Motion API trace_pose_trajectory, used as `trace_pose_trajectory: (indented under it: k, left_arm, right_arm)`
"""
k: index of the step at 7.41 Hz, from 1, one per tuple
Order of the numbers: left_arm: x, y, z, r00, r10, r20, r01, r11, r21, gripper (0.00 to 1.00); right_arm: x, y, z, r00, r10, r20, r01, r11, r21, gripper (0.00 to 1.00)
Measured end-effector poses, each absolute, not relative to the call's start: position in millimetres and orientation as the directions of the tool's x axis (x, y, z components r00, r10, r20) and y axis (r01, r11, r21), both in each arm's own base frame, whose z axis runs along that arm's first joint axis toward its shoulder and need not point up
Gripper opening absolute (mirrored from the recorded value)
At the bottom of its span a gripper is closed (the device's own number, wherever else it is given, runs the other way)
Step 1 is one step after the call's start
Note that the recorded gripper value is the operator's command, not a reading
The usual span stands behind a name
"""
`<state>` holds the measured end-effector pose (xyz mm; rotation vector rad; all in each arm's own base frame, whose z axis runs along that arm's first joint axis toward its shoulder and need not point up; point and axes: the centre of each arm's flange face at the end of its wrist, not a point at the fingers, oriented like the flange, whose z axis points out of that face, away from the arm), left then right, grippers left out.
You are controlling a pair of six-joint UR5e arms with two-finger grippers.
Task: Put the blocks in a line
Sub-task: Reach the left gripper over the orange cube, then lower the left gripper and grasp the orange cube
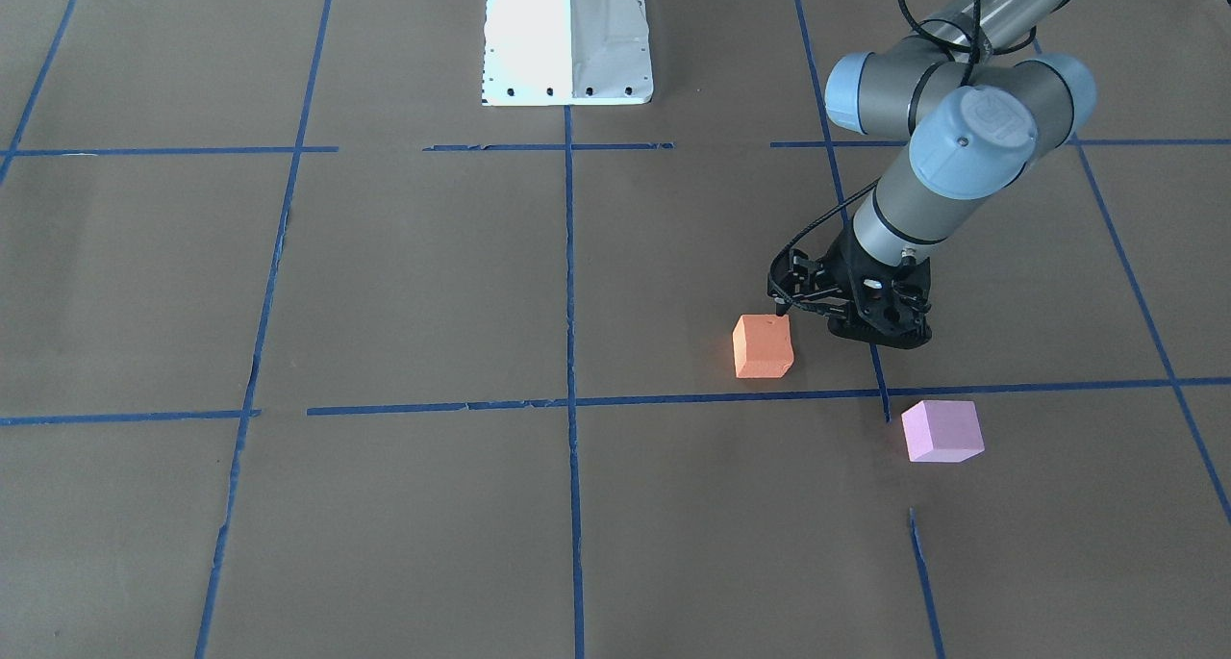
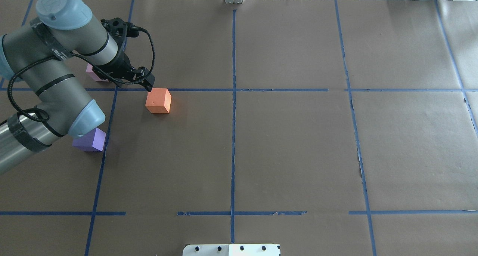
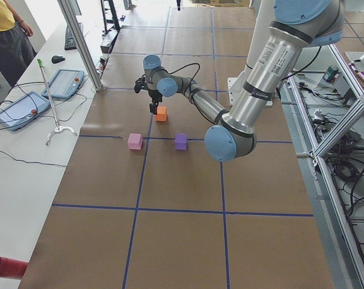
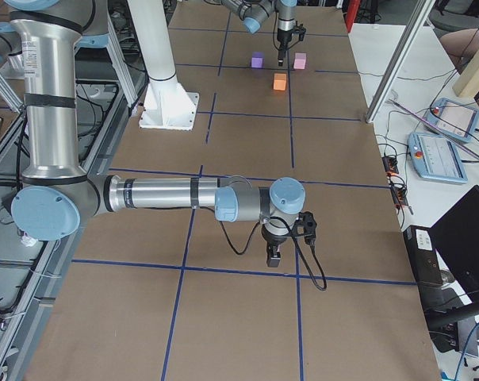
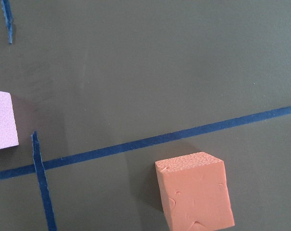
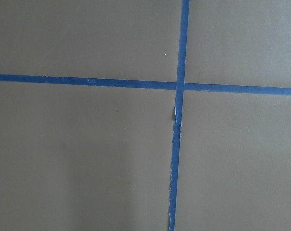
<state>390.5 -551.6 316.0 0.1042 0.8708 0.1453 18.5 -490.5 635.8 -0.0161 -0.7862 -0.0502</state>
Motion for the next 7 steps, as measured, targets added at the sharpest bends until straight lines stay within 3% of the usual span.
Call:
trace_pose_trajectory:
  k: [7]
  left_arm:
    - [446.9,-550.1,317.5,0.670,0.127,-0.732,-0.070,0.992,0.108,1.00]
  right_arm:
    - [18.5,-490.5,635.9,0.705,-0.038,0.708,0.051,0.999,0.003,1.00]
